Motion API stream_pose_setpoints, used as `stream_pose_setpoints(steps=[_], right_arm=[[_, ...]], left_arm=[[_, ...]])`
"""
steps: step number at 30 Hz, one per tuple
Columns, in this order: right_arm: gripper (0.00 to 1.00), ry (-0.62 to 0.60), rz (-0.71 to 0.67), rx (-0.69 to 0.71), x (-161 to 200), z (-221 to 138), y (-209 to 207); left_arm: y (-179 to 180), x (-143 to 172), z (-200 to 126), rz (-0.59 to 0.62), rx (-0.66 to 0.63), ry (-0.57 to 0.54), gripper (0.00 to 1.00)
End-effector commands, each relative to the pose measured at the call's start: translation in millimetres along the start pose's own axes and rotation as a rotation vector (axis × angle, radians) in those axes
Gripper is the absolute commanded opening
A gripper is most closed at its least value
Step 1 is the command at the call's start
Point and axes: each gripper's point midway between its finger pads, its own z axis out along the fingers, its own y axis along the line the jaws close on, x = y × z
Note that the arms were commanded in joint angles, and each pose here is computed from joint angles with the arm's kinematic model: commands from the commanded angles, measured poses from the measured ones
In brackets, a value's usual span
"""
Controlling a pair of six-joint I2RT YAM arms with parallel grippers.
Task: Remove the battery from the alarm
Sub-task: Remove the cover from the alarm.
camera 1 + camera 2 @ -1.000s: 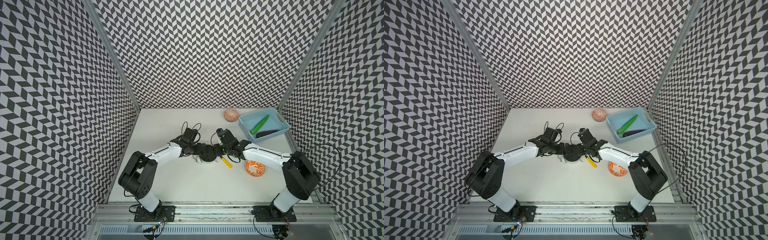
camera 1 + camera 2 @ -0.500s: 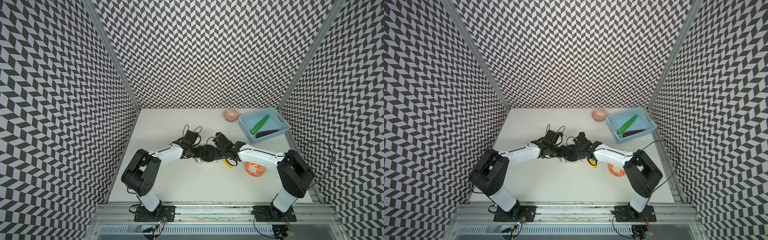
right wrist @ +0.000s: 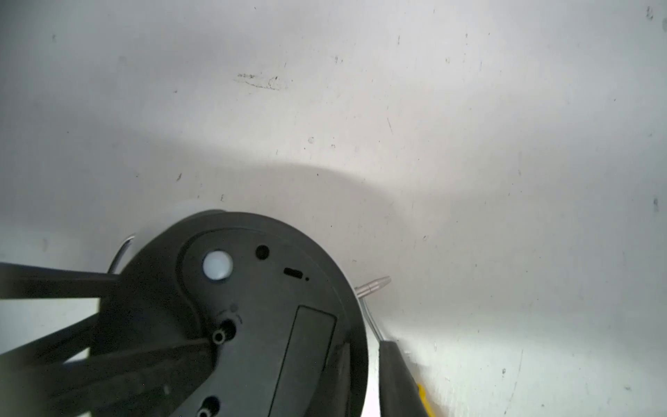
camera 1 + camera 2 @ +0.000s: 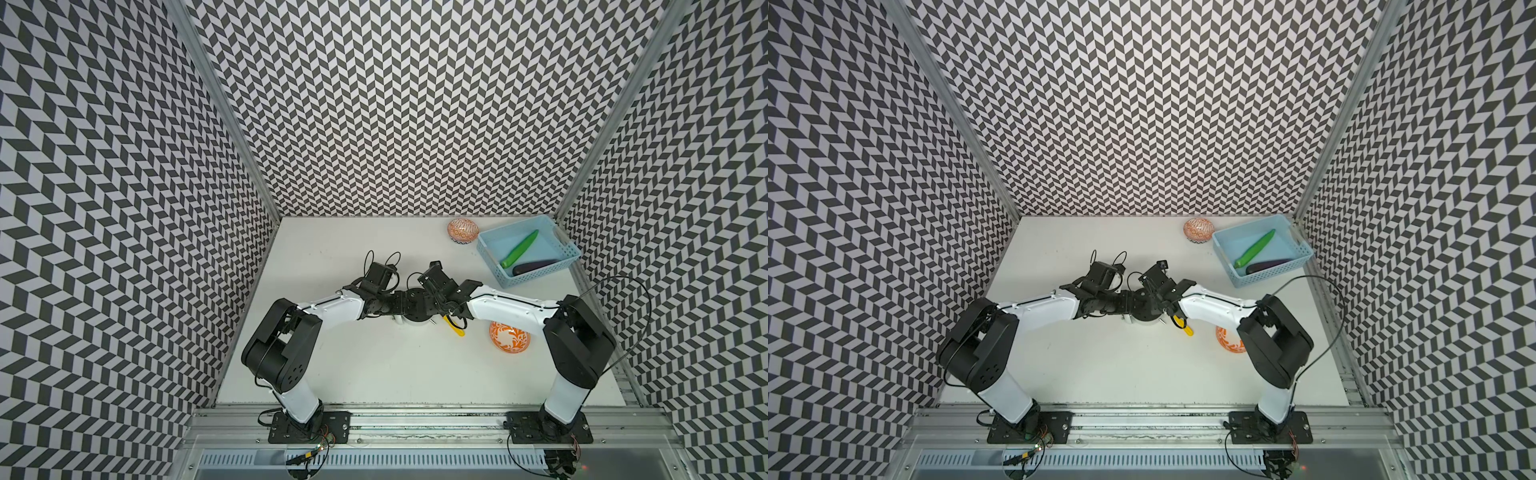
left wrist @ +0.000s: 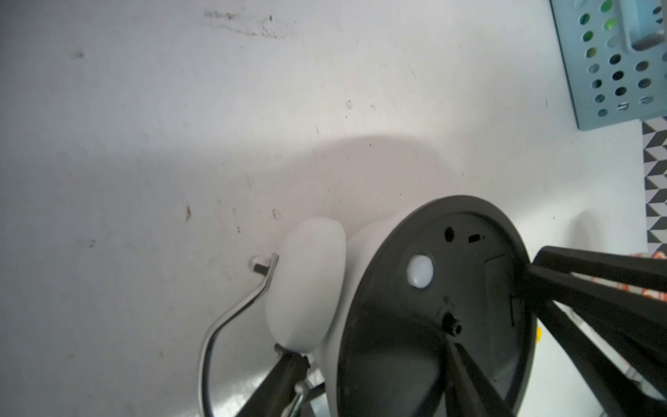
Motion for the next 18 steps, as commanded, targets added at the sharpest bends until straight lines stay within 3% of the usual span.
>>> stream_pose_setpoints(steps=[1,10,18], right_arm=[[0.19,0.125,-0.024,0.070,30.8,17.0,-12.9],[0.25,0.063,0.063,0.004,-13.6,-22.9,4.5],[0.23,0.088,0.061,-0.002,-9.4,-16.6,9.8]], left_arm=[[24.0,37.6,9.5,-0.024,-0.068,0.117,0.54],[32.4,39.4,2.0,-0.158,-0.089,0.082,0.50],[28.7,36.7,-0.1,-0.176,-0.098,0.067,0.50]])
